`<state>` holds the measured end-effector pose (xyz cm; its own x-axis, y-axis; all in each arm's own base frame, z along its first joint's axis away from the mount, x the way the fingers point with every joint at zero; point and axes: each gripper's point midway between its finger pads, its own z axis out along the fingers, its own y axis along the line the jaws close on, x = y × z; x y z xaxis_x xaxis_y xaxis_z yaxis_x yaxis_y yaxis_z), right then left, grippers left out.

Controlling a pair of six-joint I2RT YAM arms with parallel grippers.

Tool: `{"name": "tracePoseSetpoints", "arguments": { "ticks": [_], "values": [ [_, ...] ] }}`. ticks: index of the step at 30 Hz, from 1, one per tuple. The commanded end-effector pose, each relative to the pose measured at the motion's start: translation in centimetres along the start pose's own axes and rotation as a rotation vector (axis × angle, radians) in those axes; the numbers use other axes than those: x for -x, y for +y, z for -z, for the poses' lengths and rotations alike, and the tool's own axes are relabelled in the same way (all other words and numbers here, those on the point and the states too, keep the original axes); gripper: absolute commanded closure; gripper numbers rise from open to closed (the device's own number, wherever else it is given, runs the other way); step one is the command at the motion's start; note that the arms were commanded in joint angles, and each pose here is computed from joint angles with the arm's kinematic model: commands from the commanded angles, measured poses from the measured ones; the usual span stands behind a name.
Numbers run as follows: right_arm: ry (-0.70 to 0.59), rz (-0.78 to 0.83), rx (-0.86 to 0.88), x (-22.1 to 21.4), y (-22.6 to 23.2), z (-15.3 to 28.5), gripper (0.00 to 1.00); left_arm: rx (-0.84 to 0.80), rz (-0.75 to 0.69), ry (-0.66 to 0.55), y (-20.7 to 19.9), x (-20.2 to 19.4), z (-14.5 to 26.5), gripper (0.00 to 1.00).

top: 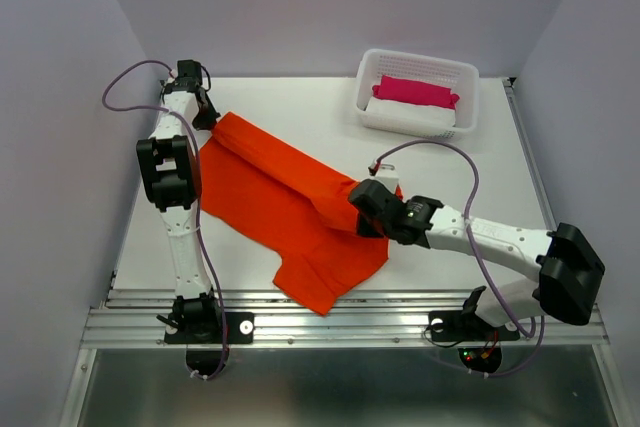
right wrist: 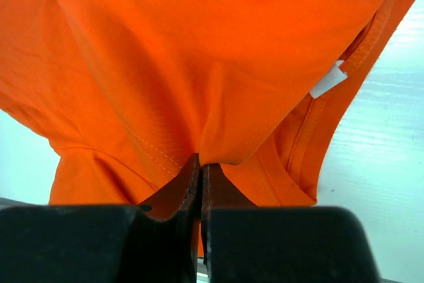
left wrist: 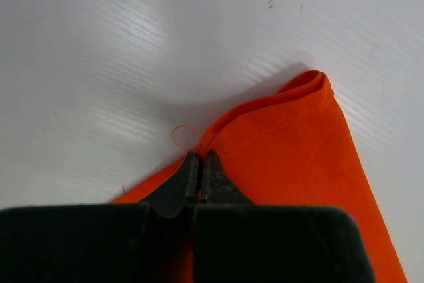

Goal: Roll the t-shirts
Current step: Fold the T-shirt at the center of the board.

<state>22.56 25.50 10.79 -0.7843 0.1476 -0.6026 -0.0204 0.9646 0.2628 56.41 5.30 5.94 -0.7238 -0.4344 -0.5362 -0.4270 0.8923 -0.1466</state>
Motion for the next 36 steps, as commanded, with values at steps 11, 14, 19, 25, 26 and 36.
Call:
{"name": "tracePoseSetpoints", "arguments": {
  "ticks": [11, 14, 19, 25, 26, 36],
  "values": [
    [0.030, 0.051, 0.003, -3.3, 2.0, -0.3, 0.81, 0.067, 0.000, 0.012, 2.1, -0.5, 0.1, 1.00],
    [0.070, 0.088, -0.012, -4.9, 1.5, -1.2, 0.60, 0.069, 0.010, 0.028, 2.3, -0.6, 0.1, 0.86],
    [0.060, 0.140, -0.055, -5.1, 0.3, -1.6, 0.48, 0.034, 0.015, 0.010, 1.5, 0.2, 1.2, 0.44],
    [-0.012, 0.061, -0.136, -0.4, -3.6, -2.1, 0.46, -0.006, 0.009, -0.057, 0.1, 2.2, 4.2, 0.32],
    [-0.025, 0.011, -0.156, 1.1, -5.1, -2.3, 0.47, -0.009, 0.006, -0.074, -0.1, 2.6, 4.7, 0.32],
    [0.033, -0.216, -0.015, 6.5, -7.5, -5.0, 0.43, -0.056, -0.081, -0.063, -4.5, -0.3, 5.6, 0.32]
  ]
}}
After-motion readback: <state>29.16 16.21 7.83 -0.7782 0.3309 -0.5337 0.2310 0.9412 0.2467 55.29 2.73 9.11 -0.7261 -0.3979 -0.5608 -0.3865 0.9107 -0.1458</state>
